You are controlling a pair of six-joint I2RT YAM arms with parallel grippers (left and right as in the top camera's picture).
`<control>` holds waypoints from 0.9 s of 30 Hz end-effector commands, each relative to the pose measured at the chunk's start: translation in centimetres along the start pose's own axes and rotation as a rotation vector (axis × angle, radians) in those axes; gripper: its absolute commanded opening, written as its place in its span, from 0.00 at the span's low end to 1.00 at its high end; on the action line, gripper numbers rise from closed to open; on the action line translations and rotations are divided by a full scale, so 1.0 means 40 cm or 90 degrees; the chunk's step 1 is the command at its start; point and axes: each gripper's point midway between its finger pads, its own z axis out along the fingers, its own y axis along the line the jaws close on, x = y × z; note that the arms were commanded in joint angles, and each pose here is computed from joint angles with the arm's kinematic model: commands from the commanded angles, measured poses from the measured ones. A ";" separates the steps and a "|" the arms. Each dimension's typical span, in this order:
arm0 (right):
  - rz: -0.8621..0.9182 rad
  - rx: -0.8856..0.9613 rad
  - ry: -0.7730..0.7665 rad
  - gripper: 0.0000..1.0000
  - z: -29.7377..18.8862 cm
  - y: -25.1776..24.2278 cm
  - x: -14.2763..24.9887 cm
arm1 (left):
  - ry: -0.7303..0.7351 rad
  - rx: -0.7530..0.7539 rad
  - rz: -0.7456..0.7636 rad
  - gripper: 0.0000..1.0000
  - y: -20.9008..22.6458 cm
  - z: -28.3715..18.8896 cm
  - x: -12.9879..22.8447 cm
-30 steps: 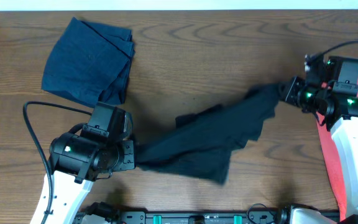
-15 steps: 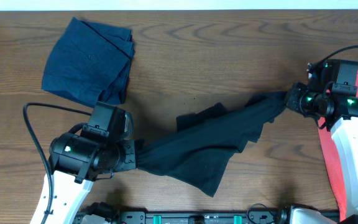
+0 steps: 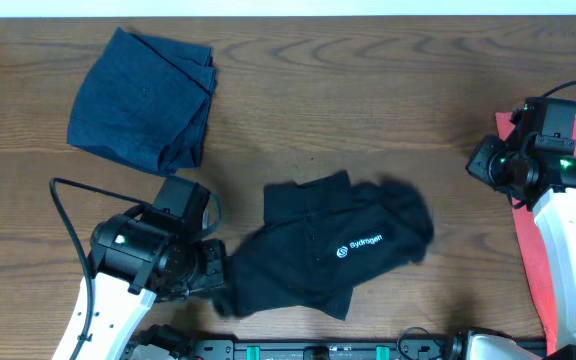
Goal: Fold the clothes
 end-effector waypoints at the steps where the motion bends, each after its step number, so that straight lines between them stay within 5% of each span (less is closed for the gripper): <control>1: -0.001 -0.033 -0.010 0.25 -0.004 0.023 -0.016 | -0.021 0.000 -0.004 0.61 -0.004 0.003 -0.018; 7: -0.208 -0.301 0.037 0.30 -0.029 0.251 0.052 | -0.096 0.001 0.006 0.67 -0.016 0.000 -0.087; 17: -0.312 -0.195 0.162 0.37 0.177 0.302 0.213 | -0.102 0.040 0.105 0.75 -0.081 0.115 -0.185; 27: -0.489 -0.393 0.255 0.43 0.256 0.394 0.353 | -0.066 0.056 0.207 0.76 -0.138 0.272 -0.288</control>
